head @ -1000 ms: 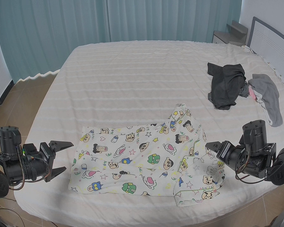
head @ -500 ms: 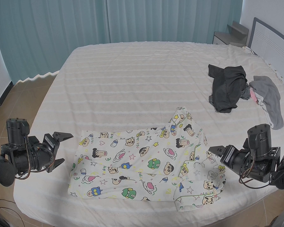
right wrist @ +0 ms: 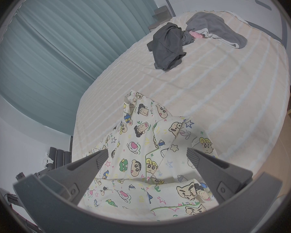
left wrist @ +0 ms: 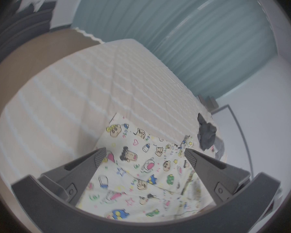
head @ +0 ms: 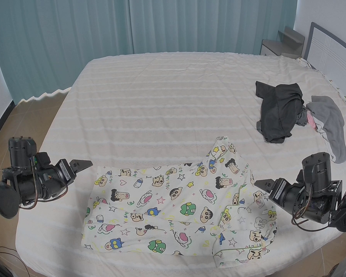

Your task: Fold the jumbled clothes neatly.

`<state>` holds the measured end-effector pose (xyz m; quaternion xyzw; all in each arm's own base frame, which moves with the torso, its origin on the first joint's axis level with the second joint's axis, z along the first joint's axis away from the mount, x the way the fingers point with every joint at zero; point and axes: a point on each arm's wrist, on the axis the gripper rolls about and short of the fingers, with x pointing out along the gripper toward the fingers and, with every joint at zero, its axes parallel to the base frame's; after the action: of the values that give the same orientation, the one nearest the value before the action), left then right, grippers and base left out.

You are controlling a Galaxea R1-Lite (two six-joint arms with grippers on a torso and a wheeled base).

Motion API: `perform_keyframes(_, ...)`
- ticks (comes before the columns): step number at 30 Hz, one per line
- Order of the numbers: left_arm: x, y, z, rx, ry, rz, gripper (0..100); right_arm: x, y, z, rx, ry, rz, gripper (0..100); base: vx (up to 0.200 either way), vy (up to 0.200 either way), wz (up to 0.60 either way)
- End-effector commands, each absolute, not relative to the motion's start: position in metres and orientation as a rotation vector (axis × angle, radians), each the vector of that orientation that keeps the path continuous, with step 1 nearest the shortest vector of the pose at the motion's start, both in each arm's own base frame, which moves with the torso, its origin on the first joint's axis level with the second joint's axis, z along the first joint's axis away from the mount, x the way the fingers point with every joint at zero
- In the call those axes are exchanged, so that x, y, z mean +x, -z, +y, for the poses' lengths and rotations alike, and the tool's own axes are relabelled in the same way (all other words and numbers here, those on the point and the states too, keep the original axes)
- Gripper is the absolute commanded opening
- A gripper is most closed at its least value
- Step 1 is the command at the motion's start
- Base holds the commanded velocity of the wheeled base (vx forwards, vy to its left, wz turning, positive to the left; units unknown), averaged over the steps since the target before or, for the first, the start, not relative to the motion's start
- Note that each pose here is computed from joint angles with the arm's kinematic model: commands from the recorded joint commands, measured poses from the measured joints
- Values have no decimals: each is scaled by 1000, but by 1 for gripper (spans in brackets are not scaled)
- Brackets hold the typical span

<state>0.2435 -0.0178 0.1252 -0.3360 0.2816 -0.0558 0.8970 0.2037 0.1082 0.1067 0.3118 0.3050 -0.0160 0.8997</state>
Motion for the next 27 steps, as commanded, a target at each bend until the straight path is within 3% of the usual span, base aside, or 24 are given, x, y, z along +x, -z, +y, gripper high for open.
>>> perform_keyframes(1,305,-106,-6,-518,109,642,100,204,-104,109,638,33,642,100,0,0,0)
perform_keyframes(6,346,-85,-7,-405,157,751,100,204,-101,109,618,36,652,100,0,0,0)
perform_keyframes(14,385,-56,-7,-374,298,812,100,201,-98,107,581,32,662,100,0,0,0)
perform_keyframes(27,409,-36,4,-356,289,807,100,199,-94,104,553,38,677,100,0,0,0)
